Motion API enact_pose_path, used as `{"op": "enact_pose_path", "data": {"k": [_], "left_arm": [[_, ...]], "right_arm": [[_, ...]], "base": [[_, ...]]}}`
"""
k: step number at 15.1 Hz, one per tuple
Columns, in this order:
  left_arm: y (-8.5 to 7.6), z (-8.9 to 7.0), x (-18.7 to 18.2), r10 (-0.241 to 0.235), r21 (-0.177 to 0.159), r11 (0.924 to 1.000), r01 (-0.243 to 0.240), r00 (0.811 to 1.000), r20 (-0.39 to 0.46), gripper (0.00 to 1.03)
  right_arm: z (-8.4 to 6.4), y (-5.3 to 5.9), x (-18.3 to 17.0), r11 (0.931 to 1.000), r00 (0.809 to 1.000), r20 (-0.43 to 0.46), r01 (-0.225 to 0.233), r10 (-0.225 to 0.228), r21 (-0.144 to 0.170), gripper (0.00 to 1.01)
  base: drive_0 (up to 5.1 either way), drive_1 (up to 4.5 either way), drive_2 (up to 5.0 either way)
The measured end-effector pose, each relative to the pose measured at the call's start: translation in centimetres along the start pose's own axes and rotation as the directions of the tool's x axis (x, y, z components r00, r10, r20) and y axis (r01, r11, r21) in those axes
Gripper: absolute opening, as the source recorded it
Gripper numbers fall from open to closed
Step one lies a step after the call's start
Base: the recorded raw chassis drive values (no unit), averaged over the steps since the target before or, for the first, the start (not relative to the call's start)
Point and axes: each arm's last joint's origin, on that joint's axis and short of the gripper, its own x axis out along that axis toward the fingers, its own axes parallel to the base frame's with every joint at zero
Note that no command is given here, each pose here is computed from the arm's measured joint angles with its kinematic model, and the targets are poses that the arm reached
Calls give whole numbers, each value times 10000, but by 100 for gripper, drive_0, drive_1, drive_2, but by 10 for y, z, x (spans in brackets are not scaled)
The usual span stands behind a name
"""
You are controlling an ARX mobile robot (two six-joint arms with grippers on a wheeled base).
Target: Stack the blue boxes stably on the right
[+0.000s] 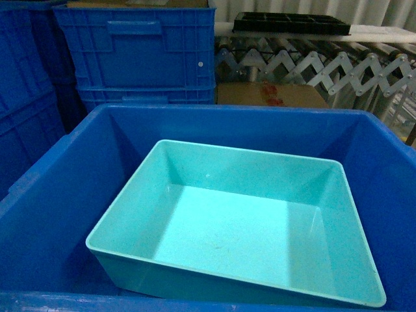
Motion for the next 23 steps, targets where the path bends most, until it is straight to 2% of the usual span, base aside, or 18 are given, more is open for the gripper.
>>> {"op": "enact_pose_path", "data": {"k": [1, 5, 17, 18, 19, 20, 21, 23], "left_arm": [[0, 4, -4, -8, 0, 10000, 8, 9995, 320, 2], [0, 10, -20, -11, 0, 10000, 11, 9986, 522, 2], [0, 9, -36, -11, 0, 10000, 11, 9986, 530, 2], [0, 9, -37, -11, 0, 10000, 11, 9985, 541, 2], [0, 5, -42, 1, 0, 10000, -1, 9998, 183, 2], [0, 4, -48, -4, -4, 10000, 4, 9996, 282, 2], [0, 8, -48, 15, 3, 10000, -15, 9984, 557, 2], [0, 5, -48, -2, 0, 10000, 2, 9993, 385, 2]], "right_arm": [[1, 0, -3, 10000, 10000, 23, 0, 0, 0, 2], [5, 0, -18, 10000, 9999, 111, -1, 1, 0, 2], [6, 0, -34, 10000, 9999, 153, -1, 1, 0, 2], [4, 0, -35, 10000, 10000, 34, 0, 0, 0, 2], [-1, 0, -43, 10000, 9993, -366, -9, 9, -4, 2], [5, 0, -45, 10000, 9996, 267, -17, 17, -4, 2], [2, 0, -45, 10000, 10000, -12, -11, 11, -4, 2], [2, 0, -45, 10000, 10000, 46, -12, 12, -4, 2]], "base": [[0, 0, 0], [0, 0, 0], [0, 0, 0], [0, 0, 0], [0, 0, 0], [0, 0, 0], [0, 0, 0], [0, 0, 0]]}}
